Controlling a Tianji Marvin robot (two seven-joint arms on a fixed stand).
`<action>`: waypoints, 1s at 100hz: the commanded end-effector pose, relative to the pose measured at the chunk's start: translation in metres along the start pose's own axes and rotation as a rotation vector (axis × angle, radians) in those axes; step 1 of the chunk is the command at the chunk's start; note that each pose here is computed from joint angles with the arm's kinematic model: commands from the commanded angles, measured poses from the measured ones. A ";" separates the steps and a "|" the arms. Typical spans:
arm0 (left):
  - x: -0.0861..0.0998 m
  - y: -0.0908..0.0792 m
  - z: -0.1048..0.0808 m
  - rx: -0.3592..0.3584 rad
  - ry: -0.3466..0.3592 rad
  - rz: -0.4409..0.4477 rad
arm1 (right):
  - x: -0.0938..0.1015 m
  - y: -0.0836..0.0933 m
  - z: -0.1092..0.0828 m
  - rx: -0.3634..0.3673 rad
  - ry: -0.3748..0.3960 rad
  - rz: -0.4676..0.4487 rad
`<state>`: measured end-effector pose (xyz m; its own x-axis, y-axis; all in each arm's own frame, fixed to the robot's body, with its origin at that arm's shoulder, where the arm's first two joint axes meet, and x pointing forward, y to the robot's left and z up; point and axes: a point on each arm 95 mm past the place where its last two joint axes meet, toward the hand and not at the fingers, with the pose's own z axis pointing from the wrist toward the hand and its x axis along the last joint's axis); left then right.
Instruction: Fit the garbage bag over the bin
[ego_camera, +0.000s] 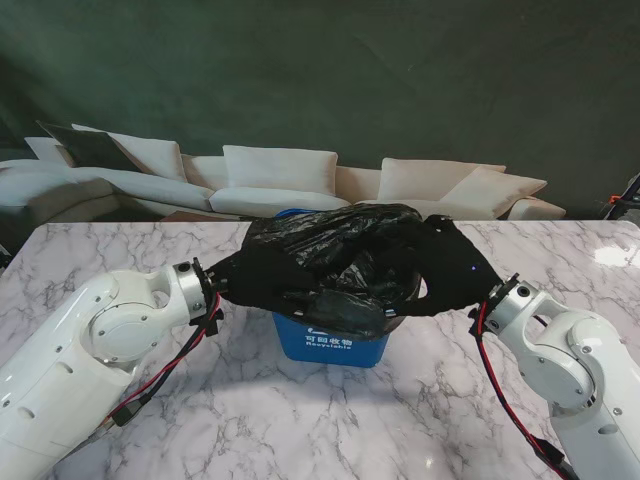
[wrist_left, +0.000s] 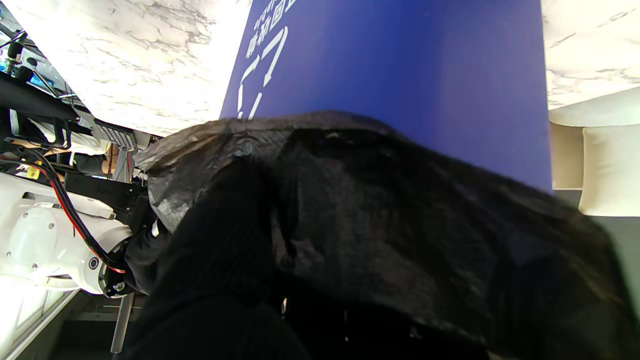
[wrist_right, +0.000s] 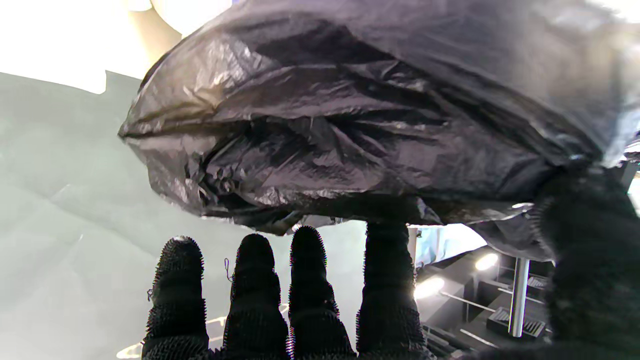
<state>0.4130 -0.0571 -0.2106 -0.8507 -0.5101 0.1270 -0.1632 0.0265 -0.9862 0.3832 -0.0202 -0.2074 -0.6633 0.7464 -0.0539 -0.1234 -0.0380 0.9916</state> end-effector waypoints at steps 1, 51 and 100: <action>0.001 0.001 0.001 -0.014 0.001 -0.003 | 0.004 -0.009 -0.006 0.011 -0.001 0.026; 0.000 0.001 0.000 -0.004 -0.002 -0.002 | 0.005 -0.014 -0.003 0.019 0.001 0.026; -0.003 -0.001 -0.006 0.087 -0.015 0.010 | 0.002 -0.029 0.006 0.071 -0.009 0.057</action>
<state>0.4137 -0.0506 -0.2086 -0.8417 -0.5290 0.1084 -0.1060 -0.0350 -0.9938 0.3883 -0.0125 -0.2296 -0.6691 0.7431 -0.0096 -0.0497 -0.0319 0.9983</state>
